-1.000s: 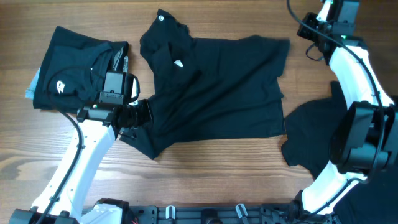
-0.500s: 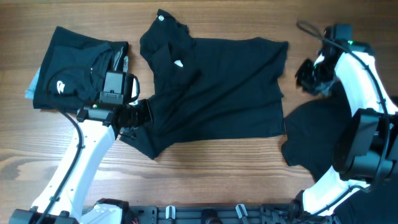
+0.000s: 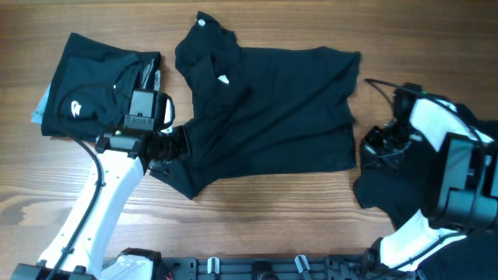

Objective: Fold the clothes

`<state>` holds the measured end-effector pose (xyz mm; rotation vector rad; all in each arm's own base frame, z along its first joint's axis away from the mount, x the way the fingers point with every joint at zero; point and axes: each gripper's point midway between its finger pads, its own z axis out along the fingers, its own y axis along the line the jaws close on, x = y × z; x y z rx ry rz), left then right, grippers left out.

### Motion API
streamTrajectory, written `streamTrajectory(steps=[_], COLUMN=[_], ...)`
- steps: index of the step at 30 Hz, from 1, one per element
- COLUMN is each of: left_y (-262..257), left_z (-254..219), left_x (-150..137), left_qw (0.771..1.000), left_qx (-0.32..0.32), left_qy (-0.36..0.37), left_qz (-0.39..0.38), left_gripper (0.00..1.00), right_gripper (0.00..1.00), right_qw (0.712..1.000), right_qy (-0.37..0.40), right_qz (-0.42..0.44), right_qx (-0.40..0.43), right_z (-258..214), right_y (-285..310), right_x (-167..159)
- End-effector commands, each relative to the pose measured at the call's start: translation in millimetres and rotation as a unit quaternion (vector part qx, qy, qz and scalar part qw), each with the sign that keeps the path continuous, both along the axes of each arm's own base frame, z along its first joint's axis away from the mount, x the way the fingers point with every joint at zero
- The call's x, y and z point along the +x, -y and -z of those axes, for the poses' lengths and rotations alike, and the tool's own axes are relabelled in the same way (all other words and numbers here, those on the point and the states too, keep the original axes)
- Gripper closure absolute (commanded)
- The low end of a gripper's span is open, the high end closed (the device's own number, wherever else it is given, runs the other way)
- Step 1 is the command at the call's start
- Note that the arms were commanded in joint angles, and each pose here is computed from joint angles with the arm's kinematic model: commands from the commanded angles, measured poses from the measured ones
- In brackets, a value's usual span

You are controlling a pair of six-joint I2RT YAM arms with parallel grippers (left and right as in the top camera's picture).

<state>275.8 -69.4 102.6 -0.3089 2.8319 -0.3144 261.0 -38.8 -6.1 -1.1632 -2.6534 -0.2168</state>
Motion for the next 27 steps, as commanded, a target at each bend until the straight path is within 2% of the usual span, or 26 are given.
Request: streamTrajectory(steps=[1,5,9,10,11,13,16,17,20,23,24,25,27], left_y=[2.9,3.0,3.0,3.2,5.0,8.3,9.7,9.9,10.2,9.4,8.7,7.4,3.3], left_z=[-23.7,-27.5,-27.4,-27.6,-28.8,-33.5,-48.5,-54.5,-69.5,-74.3,-73.5,-71.8,-69.0], left_x=[7.3,7.5,7.3,7.2,6.9,6.6,9.1,10.3,12.1,7.5,5.5,2.8,-0.3], left_qw=[0.999,0.999,0.999,0.999,0.999,0.998,0.997,0.996,0.994,0.993,0.993,0.994,0.995], left_qx=[-0.004,-0.005,-0.006,-0.006,-0.011,-0.022,-0.027,-0.028,-0.031,-0.031,-0.030,-0.028,-0.024], left_qy=[0.038,0.045,0.045,0.045,0.046,0.051,0.073,0.082,0.105,0.110,0.107,0.100,0.091], left_qz=[0.021,0.021,0.021,0.021,0.023,0.027,0.028,0.029,0.029,0.031,0.032,0.032,0.025], left_gripper=[0.51,0.48,0.45,0.41,0.31,0.18,0.02,0.00,0.00,0.00,0.04,0.12,0.16], right_gripper=[0.96,0.94,0.77,0.71,0.62,0.56,0.55,0.55,0.60,0.59,0.56,0.51,0.45], right_qw=[0.989,0.979,0.971,0.964,0.958,0.958,0.967,0.970,0.986,0.989,0.989,0.989,0.989], right_qy=[0.015,0.075,0.223,0.252,0.269,0.261,0.212,0.189,0.108,0.068,0.062,0.054,0.050], right_qz=[0.132,0.178,0.072,0.046,0.029,-0.003,-0.065,-0.085,-0.098,-0.106,-0.107,-0.111,-0.113], right_qx=[-0.061,-0.062,0.050,0.075,0.095,0.118,0.128,0.124,0.079,0.074,0.078,0.080,0.084], right_z=[3.4,-22.4,-63.9,-75.2,-85.0,-95.4,-95.2,-91.4,-71.3,-48.5,-43.2,-36.0,-26.0], right_y=[84.4,140.5,117.5,105.7,92.5,64.9,24.4,13.3,-3.4,-21.6,-25.3,-29.4,-33.3], right_x=[-2.0,12.4,59.7,67.6,71.7,68.4,56.5,51.2,31.1,11.7,6.5,-0.4,-7.5])
